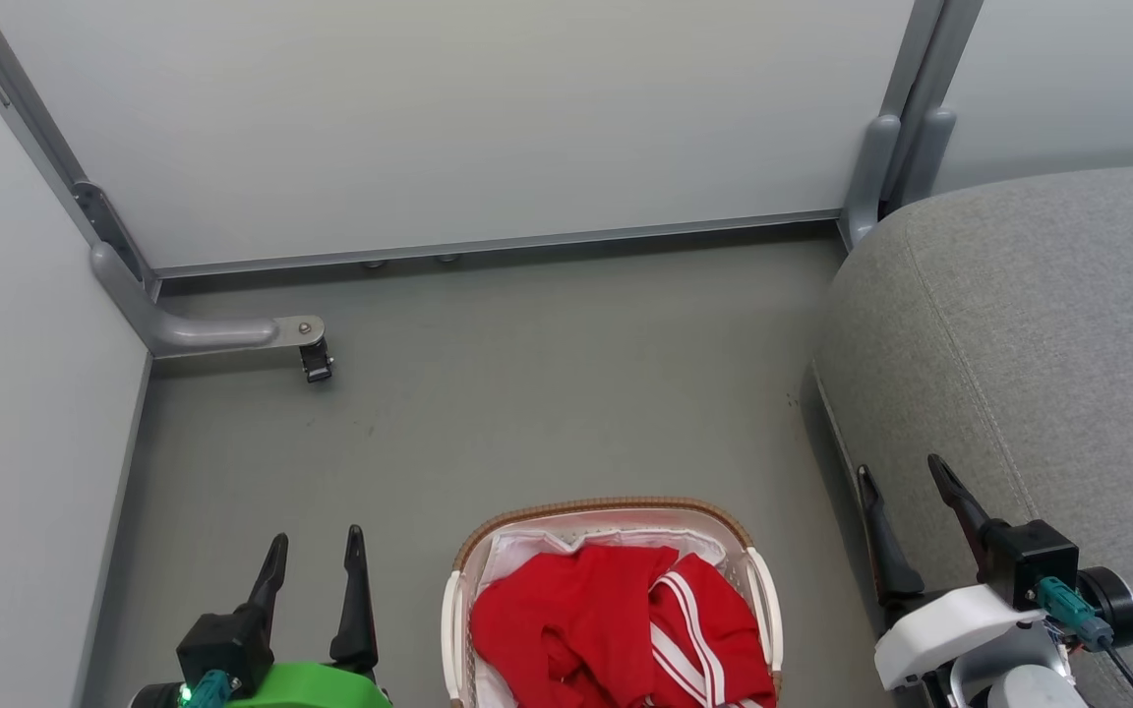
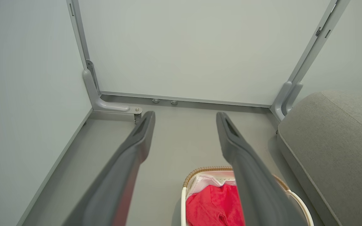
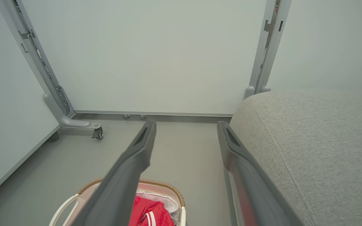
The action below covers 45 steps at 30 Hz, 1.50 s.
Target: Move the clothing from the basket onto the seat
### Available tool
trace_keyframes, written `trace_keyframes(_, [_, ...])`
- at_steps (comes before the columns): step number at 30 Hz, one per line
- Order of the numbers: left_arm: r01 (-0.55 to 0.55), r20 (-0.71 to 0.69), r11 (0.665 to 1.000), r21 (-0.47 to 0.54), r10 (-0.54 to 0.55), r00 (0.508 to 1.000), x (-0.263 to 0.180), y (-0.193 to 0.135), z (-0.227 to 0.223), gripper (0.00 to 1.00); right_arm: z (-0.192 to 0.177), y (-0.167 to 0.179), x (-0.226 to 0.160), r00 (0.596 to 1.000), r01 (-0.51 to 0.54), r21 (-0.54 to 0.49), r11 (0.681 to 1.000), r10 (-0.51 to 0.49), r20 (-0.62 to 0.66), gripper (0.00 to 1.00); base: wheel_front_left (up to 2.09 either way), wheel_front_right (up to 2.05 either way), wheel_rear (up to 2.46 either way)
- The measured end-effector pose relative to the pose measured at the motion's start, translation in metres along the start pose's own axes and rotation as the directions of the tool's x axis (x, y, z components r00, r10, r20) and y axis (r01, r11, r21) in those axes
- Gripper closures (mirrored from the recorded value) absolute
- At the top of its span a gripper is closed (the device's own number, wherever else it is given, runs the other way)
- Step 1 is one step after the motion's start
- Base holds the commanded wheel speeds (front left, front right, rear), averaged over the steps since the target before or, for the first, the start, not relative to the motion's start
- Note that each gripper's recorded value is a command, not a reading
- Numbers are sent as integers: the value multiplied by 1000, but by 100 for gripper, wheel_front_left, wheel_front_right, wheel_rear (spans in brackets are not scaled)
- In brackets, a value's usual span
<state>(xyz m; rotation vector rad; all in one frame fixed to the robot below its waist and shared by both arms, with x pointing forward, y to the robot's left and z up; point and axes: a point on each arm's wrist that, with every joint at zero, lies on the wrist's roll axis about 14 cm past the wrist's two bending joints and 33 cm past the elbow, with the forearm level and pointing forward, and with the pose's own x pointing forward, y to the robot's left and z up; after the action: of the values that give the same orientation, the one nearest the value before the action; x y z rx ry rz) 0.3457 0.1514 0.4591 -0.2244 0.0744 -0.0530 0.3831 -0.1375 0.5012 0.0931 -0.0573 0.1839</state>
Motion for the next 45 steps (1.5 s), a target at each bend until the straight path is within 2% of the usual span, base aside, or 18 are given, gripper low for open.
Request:
trace_keyframes(20, [22, -20, 1000, -3, -23, 1000, 3, -7, -6, 0, -3, -4, 2, 1000, 11, 3, 1000, -11, -8, 0, 0, 0, 0])
trace_keyframes(29, [183, -59, 982, 52, -179, 982, 36, -45, -15, 0, -14, -17, 22, 999, 37, -1, 999, -37, -27, 0, 0, 0, 0])
trace_keyframes(34, [306, -114, 946, 102, -295, 949, 63, -74, -31, 0, -16, -32, 42, 997, 70, -10, 998, -70, -20, 0, 0, 0, 0])
trace_keyframes(39, [477, -260, 863, 165, -429, 865, 82, -107, -75, 0, -23, -52, 64, 994, 111, -22, 994, -112, -14, 0, 0, 0, 0])
trace_keyframes(45, [609, -422, 776, 165, -502, 754, 96, -123, -133, 0, -35, -69, 90, 990, 141, -31, 990, -141, -3, 0, 0, 0, 0])
